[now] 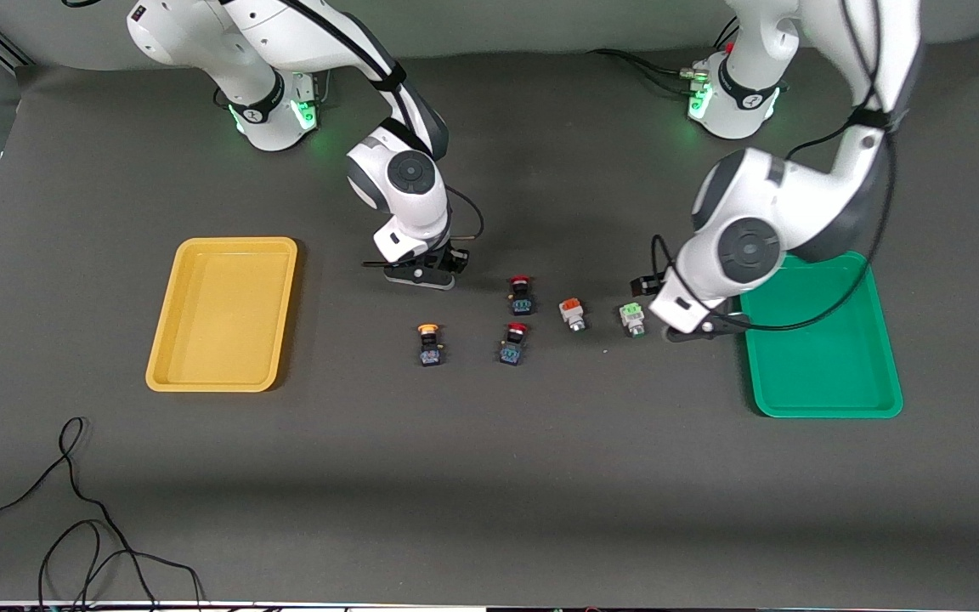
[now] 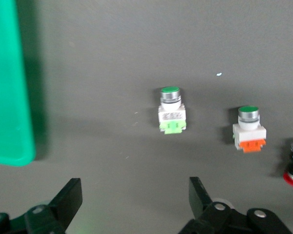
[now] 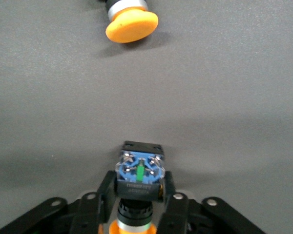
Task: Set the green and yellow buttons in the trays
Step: 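Carry the button to the yellow tray while the left gripper grasps a green button, then release the button in the yellow tray while the left gripper carries to green tray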
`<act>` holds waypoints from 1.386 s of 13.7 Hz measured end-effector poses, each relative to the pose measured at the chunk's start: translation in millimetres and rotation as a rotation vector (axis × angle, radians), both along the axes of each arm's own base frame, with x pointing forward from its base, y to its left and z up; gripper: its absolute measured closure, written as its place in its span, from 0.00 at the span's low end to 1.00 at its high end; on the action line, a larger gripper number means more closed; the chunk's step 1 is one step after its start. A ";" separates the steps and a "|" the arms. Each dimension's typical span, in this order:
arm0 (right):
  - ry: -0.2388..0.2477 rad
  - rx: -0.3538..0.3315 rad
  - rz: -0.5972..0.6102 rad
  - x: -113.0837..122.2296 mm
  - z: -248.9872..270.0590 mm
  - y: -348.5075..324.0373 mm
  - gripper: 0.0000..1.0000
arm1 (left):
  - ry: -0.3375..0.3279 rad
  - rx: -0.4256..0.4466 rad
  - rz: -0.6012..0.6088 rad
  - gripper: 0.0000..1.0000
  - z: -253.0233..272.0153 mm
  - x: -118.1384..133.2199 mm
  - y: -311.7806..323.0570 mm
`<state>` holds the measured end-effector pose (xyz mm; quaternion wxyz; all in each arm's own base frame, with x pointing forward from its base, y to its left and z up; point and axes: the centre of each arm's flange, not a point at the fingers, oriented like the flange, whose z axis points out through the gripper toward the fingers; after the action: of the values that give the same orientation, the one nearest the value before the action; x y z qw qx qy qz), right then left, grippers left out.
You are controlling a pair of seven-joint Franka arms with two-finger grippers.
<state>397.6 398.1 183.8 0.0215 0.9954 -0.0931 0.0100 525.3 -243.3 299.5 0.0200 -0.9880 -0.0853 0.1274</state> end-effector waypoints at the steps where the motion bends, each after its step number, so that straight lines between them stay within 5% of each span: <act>1: -0.003 0.003 0.001 0.8 1.6 1.5 0.58 | -0.020 -0.010 0.015 0.04 -19.8 -1.8 -3.3; 5: 0.018 -0.015 0.000 16.6 46.1 11.1 0.59 | -0.077 -0.046 0.040 0.04 -82.1 -14.1 -10.0; 10: 0.086 0.038 -0.003 73.4 205.0 -7.2 0.59 | -0.118 -0.069 0.076 0.06 -113.4 -17.7 -25.0; 14: 0.130 0.048 0.112 148.6 254.6 -150.5 0.59 | -0.127 -0.054 0.050 0.56 -123.9 -18.8 -25.0; 17: 0.153 0.044 0.214 181.9 260.3 -293.7 0.59 | -0.120 -0.037 0.064 0.59 -115.0 -11.4 -15.1; 19: 0.170 0.051 0.282 180.9 250.4 -384.7 0.59 | -0.098 -0.005 0.077 0.59 -72.5 1.6 -4.3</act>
<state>578.5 13.3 434.2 0.0025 0.9961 0.0493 -0.0738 526.9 -247.6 227.0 0.0085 -0.9891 -0.1236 0.0796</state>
